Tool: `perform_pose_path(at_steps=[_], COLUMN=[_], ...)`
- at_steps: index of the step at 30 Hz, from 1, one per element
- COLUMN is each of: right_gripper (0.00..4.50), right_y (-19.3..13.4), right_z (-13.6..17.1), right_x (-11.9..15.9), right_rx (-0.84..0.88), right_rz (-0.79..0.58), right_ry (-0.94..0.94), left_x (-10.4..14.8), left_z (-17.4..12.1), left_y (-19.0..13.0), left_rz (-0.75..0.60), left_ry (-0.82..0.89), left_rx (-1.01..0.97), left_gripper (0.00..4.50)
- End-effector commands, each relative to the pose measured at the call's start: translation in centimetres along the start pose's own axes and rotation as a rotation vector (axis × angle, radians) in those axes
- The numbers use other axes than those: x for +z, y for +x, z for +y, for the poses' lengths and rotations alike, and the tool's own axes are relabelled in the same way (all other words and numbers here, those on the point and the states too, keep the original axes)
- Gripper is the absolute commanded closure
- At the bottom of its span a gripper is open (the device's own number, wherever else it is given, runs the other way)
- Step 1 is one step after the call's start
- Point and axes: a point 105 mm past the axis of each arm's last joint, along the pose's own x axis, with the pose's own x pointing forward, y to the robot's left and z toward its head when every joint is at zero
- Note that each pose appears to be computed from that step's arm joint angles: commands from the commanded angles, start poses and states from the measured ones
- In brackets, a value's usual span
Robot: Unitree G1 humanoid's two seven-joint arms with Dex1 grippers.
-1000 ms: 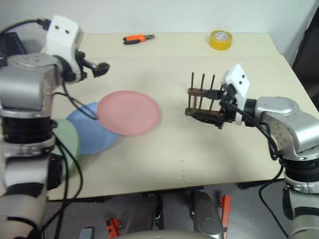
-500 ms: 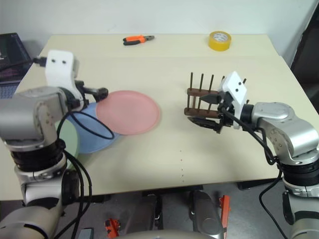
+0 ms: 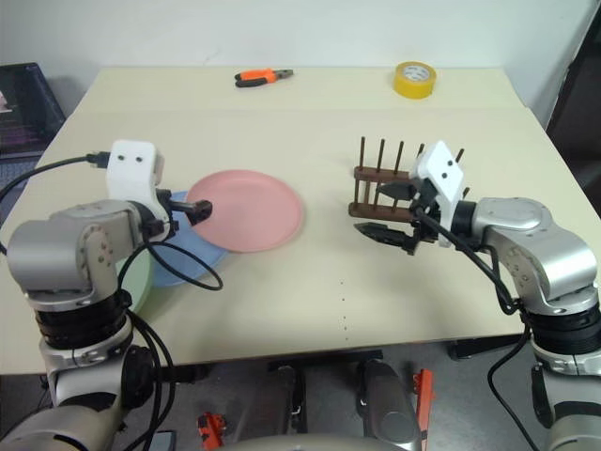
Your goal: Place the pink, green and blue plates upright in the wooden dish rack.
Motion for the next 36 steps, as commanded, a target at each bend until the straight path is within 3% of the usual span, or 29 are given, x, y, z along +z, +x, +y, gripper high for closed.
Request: perform_pose_path(at_steps=[1,5,8,19,29,33,36], right_gripper=[0.19,0.19,0.16,0.16,0.16,0.16,0.16], right_y=[-0.2,-0.2,-0.2,-0.1,-0.1,-0.9,0.4], right_z=[0.4,0.4,0.4,0.4,1.2,3.4,3.4], right_x=[1.2,1.2,1.2,1.2,2.3,5.8,7.6], right_rx=[-0.003,-0.006,-0.007,-0.015,0.04,0.195,0.19], right_rz=[-0.034,-0.036,-0.038,-0.044,-0.093,-0.264,-0.356], right_ry=[-0.047,-0.046,-0.046,-0.047,-0.051,-0.021,-0.002], left_x=[0.1,-0.2,-0.2,0.2,3.2,6.7,10.5], left_z=[-0.4,-0.6,-0.6,-0.4,-0.8,-1.6,-2.6], left_y=[0.0,0.3,0.5,0.4,-0.4,-1.4,-2.2], left_rz=[-0.01,0.006,0.013,0.008,-0.077,-0.177,-0.28], left_ry=[-0.022,-0.029,-0.031,-0.03,-0.025,-0.011,0.003], left_rx=[-0.002,-0.003,-0.002,0.003,-0.026,-0.068,-0.112], left_gripper=[0.0,0.0,0.54,4.46,4.46,4.46,4.46])
